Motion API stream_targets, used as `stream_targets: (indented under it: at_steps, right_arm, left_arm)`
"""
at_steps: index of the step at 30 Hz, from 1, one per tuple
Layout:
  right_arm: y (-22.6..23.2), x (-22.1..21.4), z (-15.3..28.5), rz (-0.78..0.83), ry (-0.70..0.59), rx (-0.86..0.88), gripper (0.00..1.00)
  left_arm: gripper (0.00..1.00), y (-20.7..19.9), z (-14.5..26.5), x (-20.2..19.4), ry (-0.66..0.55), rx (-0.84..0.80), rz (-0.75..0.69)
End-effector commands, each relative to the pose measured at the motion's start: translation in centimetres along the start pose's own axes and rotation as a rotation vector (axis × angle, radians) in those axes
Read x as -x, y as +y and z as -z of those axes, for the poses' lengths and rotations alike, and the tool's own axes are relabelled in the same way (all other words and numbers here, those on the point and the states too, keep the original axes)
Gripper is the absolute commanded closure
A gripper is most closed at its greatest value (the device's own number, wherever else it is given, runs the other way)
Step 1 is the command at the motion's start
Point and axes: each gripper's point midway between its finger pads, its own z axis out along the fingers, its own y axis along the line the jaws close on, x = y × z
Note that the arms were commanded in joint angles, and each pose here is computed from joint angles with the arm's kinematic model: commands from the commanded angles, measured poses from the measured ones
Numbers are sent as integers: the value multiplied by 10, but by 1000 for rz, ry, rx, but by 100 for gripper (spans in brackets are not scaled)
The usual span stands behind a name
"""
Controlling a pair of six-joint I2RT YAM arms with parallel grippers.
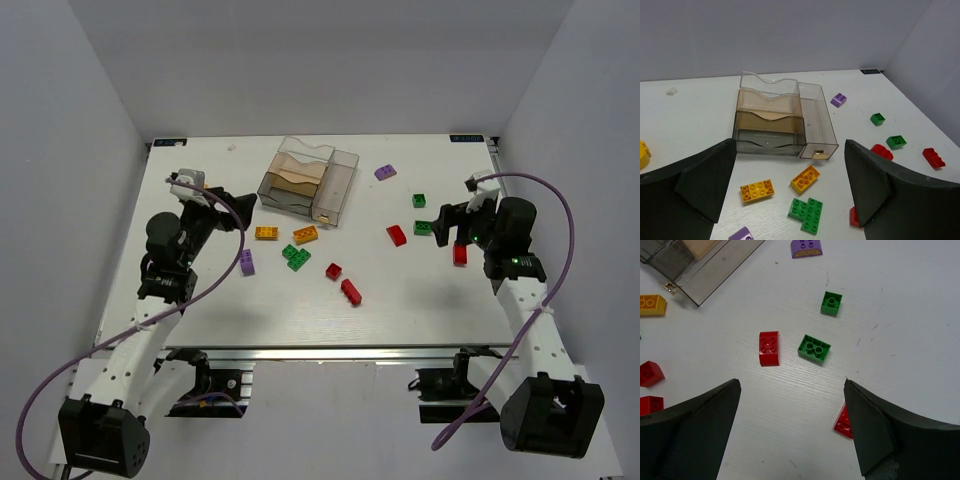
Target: Sort the legos into containers by color
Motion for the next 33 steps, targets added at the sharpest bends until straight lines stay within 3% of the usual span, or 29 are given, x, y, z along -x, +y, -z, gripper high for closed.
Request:
stream_targets:
  at_steps: [1,9,11,16,17,18,19,20,21,24,25,26,27,28,29,31,33]
  right_arm:
    - [1,21,7,28,-52,3,11]
    - [18,23,12,157,-54,114,11]
    - [33,17,12,260,-42,234,11]
    - [20,23,8,202,-29,162,11]
    - [24,22,7,203,-37,186,11]
    - [32,20,7,204,-38,237,11]
    - [37,16,7,188,-29,265,11]
    - [41,14,8,163,-25,283,11]
    - [44,13,8,134,-24,292,11]
    - [46,14,7,81,-15,292,66]
    - [44,13,7,67,-9,282,87]
    - [44,12,6,59,-3,278,87]
    - [42,11,6,51,5,265,83]
    - [41,11,5,49,9,264,60]
    - [43,10,6,46,14,268,50]
    - [43,7,5,38,26,272,37]
    - [43,4,5,41,38,274,35]
  left_arm:
    - [2,-1,-3,7,-4,6,24]
    - [2,18,-13,-6,83,100,44]
    - [20,25,-15,-13,108,131,44]
    - [99,46,-21,-23,177,240,40]
    - [100,53,-25,-31,201,266,39]
    - [96,64,-22,-40,241,312,43]
    - [68,71,-22,-43,272,355,44]
    - [47,83,-25,-63,340,407,47]
    - [32,95,-24,-70,376,470,42]
    - [3,118,-30,-106,528,579,48]
    - [2,124,-31,-116,565,610,53]
    - [2,130,-40,-110,561,640,50]
    - [2,142,-43,-134,631,690,48]
    - [2,155,-40,-136,645,777,37]
    - [2,165,-50,-127,622,811,29]
    - [2,181,-58,-146,668,865,-3]
    - [2,189,-77,-142,654,878,-16]
